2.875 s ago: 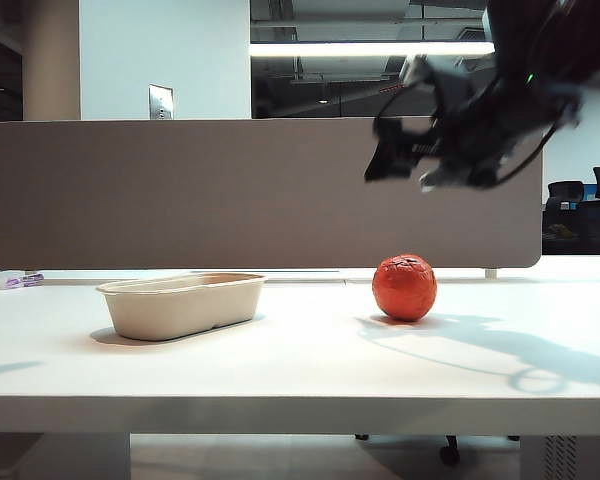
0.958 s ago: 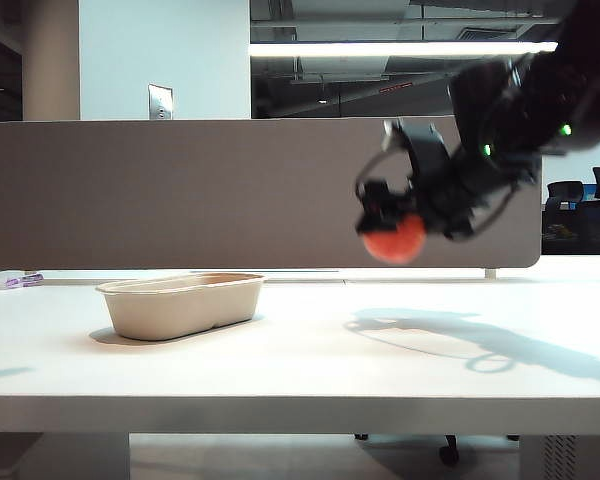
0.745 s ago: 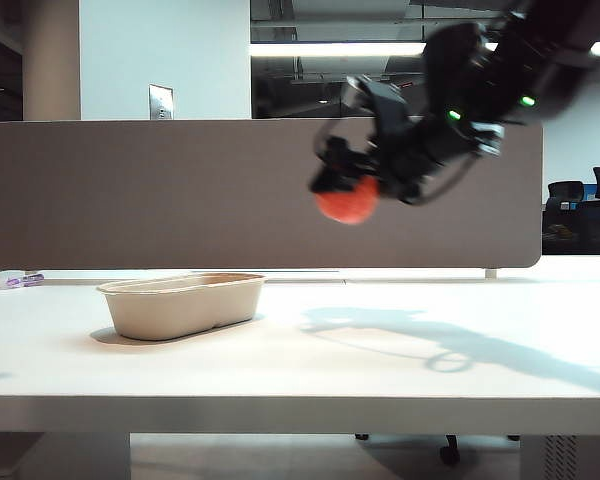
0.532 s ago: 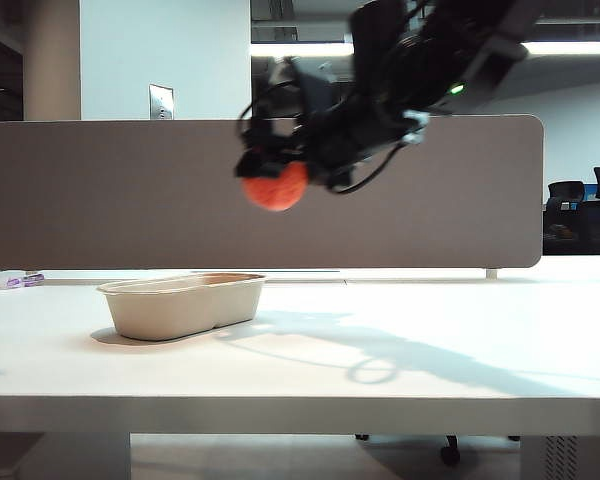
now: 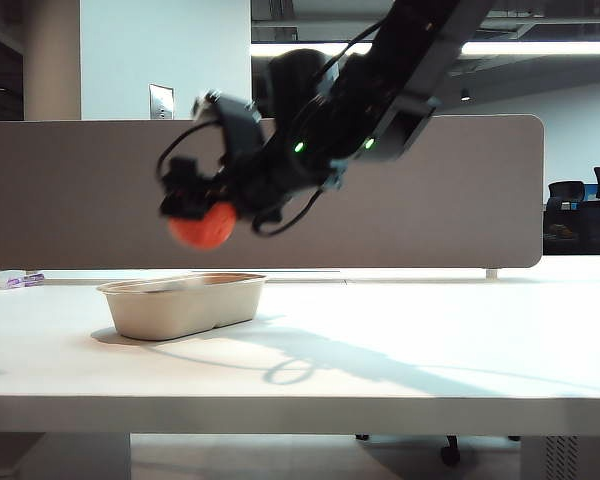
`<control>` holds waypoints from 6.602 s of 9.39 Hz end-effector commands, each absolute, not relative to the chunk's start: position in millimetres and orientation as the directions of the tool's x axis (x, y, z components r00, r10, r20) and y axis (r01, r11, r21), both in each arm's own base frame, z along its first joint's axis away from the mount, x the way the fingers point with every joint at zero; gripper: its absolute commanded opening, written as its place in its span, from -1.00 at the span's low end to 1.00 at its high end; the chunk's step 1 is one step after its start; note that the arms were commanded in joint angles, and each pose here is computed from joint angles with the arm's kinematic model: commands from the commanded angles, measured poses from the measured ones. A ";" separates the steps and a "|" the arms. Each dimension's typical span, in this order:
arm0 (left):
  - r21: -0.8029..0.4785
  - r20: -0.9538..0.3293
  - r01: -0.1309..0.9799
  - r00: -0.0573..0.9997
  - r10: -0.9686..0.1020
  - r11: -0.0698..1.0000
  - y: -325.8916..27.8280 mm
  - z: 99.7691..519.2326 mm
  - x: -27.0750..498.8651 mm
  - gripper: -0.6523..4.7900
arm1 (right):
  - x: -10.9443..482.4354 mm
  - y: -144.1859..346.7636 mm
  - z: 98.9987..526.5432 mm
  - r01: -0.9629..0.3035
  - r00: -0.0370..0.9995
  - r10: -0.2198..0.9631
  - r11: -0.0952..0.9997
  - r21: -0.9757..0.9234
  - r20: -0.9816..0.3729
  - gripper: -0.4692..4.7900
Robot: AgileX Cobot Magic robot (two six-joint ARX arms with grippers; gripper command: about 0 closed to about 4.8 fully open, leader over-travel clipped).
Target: Pick up the orange and place it into the paper lunchbox.
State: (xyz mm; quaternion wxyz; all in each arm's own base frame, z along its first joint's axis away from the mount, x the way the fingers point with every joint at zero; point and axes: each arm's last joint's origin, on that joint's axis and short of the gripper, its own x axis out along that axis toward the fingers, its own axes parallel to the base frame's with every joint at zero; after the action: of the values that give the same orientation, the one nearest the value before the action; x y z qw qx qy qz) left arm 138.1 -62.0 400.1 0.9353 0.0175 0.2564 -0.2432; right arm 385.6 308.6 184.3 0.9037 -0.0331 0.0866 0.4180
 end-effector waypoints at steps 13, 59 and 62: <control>-0.085 -0.478 0.456 0.761 -0.438 0.886 -61.5 402.3 138.0 -0.78 | 321.7 268.6 267.5 -0.726 0.470 0.606 0.679 0.109 -0.642 -0.84; 0.008 -0.014 0.043 0.999 -0.043 0.999 -5.7 163.1 97.5 -0.77 | 47.2 22.1 262.4 -0.260 0.966 0.255 0.955 0.143 0.050 -0.84; 0.008 -0.014 0.043 0.999 -0.043 0.999 -5.7 163.0 97.5 -0.77 | 78.6 19.5 214.8 -0.067 0.997 0.061 0.988 0.138 0.049 -0.84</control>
State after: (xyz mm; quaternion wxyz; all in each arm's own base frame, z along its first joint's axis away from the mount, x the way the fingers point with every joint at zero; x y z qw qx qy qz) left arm 97.6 -5.7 162.2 0.9997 0.0043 0.0139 -0.0210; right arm 76.5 18.6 214.2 0.9980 0.0626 -0.0039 -0.0099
